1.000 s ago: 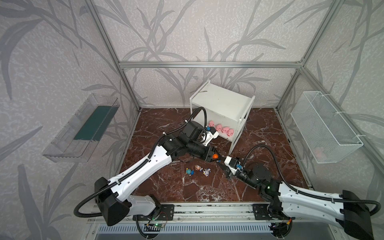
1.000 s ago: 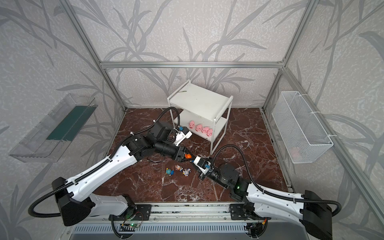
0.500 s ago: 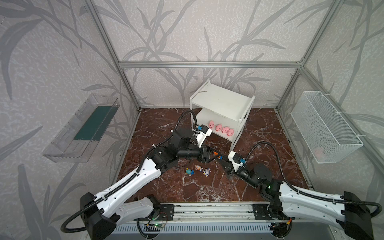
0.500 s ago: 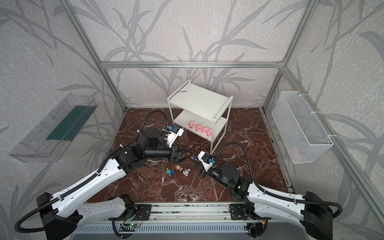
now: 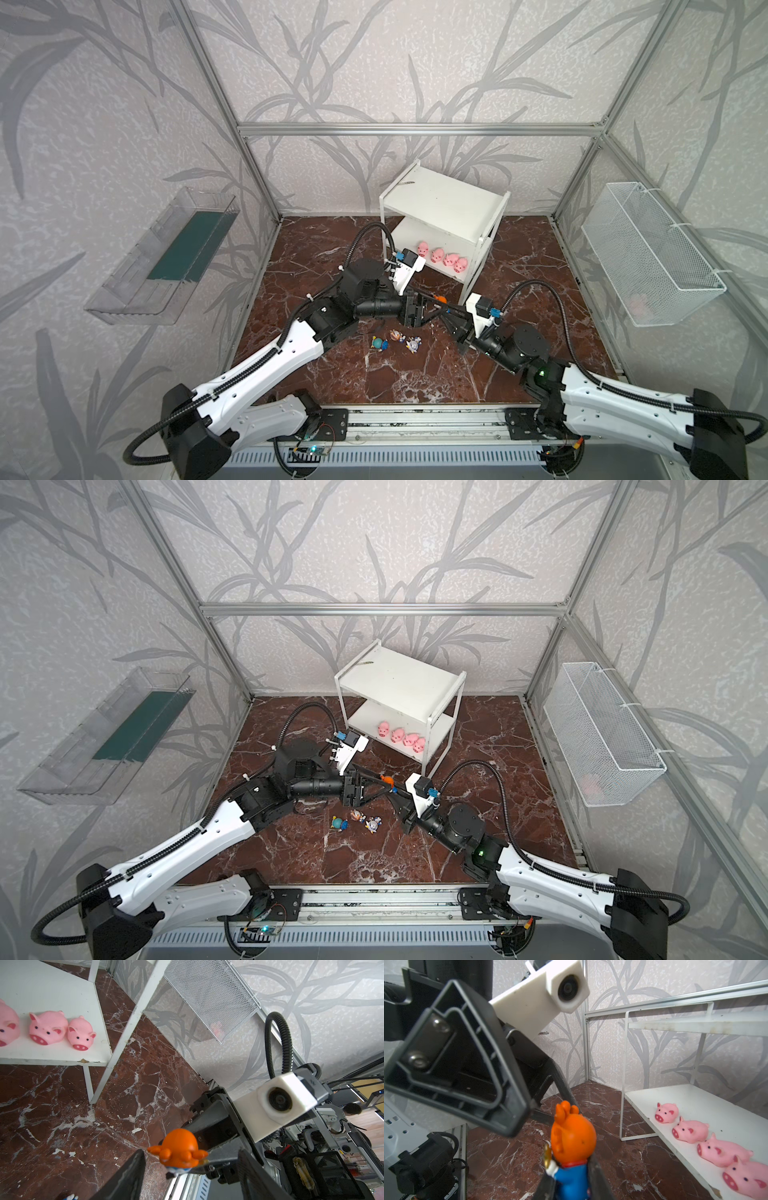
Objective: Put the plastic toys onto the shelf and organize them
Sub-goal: 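Carry the octopus with the left gripper up over the shelf's top tier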
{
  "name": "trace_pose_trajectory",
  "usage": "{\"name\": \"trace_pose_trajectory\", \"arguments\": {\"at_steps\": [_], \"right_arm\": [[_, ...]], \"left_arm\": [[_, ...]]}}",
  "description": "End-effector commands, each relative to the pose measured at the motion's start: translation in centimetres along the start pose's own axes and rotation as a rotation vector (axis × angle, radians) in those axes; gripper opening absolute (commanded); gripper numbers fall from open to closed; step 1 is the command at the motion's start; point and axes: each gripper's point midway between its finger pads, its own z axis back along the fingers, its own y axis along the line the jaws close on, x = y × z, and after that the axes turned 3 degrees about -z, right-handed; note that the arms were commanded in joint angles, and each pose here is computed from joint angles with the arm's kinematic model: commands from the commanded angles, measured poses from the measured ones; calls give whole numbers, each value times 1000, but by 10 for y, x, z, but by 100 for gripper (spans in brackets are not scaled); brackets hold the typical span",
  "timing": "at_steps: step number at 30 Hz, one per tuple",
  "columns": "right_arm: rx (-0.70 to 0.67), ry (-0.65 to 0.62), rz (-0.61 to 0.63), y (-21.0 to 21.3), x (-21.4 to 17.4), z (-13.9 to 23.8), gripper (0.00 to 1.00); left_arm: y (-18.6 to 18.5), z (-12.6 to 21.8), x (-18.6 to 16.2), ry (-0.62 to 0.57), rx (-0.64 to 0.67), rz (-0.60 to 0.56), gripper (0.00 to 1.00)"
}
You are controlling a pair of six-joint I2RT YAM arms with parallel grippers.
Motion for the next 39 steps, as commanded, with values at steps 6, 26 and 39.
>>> {"name": "trace_pose_trajectory", "arguments": {"at_steps": [6, 26, 39], "right_arm": [[15, -56, -29, 2, 15, 3, 18], [9, -46, -50, 1, 10, 3, 18], [-16, -45, -74, -3, 8, -2, 24]], "left_arm": [[-1, -3, 9, -45, -13, -4, 67], [6, -18, 10, -49, 4, 0, 57], [1, -15, 16, -70, 16, -32, 34]]}}
